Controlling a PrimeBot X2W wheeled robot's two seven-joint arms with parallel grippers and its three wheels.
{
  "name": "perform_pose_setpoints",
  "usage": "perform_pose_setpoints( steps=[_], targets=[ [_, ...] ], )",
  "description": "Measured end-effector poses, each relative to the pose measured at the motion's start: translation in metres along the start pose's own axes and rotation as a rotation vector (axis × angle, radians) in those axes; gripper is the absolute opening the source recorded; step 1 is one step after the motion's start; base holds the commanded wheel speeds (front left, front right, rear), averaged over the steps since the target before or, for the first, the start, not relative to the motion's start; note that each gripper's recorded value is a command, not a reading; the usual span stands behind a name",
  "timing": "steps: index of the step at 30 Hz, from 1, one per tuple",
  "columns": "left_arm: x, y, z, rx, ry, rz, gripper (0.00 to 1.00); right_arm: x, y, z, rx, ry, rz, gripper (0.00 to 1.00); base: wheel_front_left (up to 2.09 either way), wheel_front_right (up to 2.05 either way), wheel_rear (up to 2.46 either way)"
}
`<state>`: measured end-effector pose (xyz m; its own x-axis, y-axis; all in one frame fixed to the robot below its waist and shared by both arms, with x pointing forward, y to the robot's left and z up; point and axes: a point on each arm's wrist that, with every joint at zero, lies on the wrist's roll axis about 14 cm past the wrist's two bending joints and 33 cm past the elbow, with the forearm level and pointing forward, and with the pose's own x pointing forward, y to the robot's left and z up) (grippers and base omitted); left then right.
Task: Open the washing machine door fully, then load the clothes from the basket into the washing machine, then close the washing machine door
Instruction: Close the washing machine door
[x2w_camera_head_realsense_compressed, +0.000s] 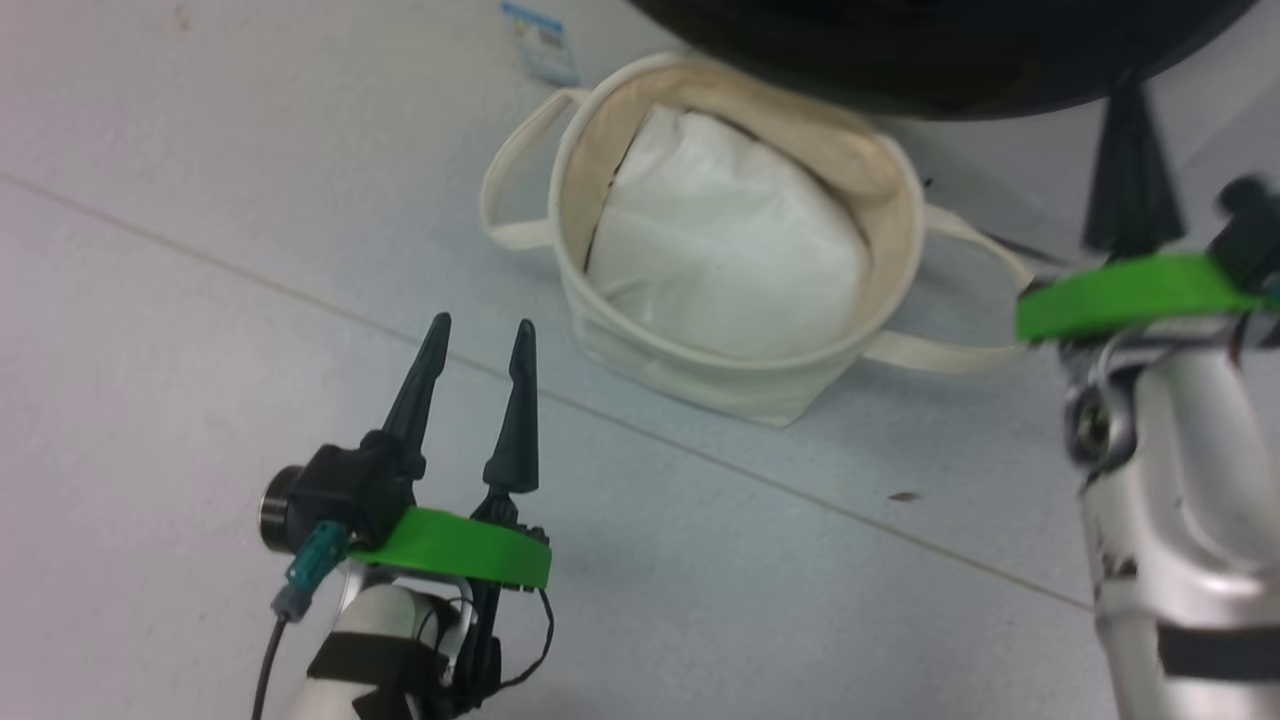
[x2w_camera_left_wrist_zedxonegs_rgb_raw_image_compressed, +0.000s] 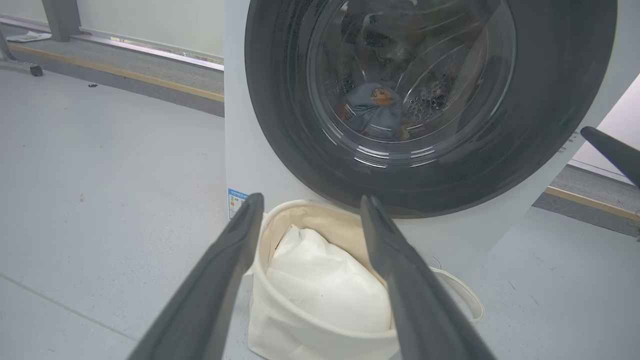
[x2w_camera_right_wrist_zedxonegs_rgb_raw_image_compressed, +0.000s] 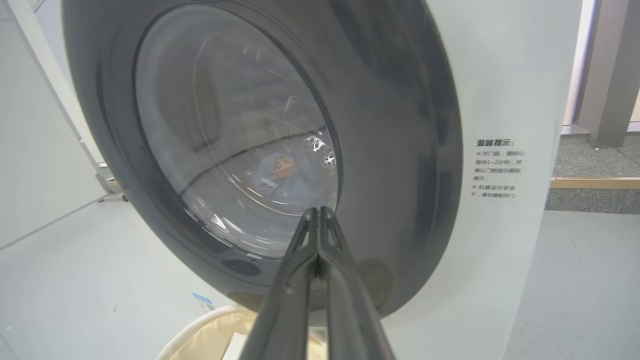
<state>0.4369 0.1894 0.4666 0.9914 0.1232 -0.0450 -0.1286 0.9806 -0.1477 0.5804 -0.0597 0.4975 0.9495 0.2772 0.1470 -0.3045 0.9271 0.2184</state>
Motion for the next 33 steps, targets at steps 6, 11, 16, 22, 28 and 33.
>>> perform_pose_setpoints(
  steps=[6,11,16,22,28,33],
  targets=[
    [-0.009,-0.021,0.015,0.036,-0.046,-0.081,1.00,-0.049,0.006,0.027,-0.057,-0.030,0.022,0.00,0.00,0.00,0.00],
    [-0.021,-0.033,0.013,-0.038,-0.034,-0.131,1.00,-0.099,-0.013,0.042,-0.059,-0.038,-0.052,0.10,0.00,0.00,0.00],
    [-0.021,-0.025,0.031,-0.090,-0.084,-0.101,1.00,-0.141,-0.033,0.052,-0.008,-0.046,-0.140,0.25,0.00,0.00,0.00],
    [-0.030,-0.037,0.048,-0.097,-0.131,-0.142,1.00,-0.178,-0.033,0.073,-0.068,-0.073,-0.164,0.91,0.00,0.00,0.00],
    [-0.042,-0.043,0.042,-0.070,-0.116,-0.164,1.00,-0.206,-0.032,0.073,-0.106,-0.054,-0.185,1.00,0.00,0.00,0.00],
    [-0.043,-0.045,0.039,-0.049,-0.107,-0.170,1.00,-0.209,-0.034,0.077,-0.110,-0.062,-0.194,1.00,0.00,0.00,0.00]
  ],
)
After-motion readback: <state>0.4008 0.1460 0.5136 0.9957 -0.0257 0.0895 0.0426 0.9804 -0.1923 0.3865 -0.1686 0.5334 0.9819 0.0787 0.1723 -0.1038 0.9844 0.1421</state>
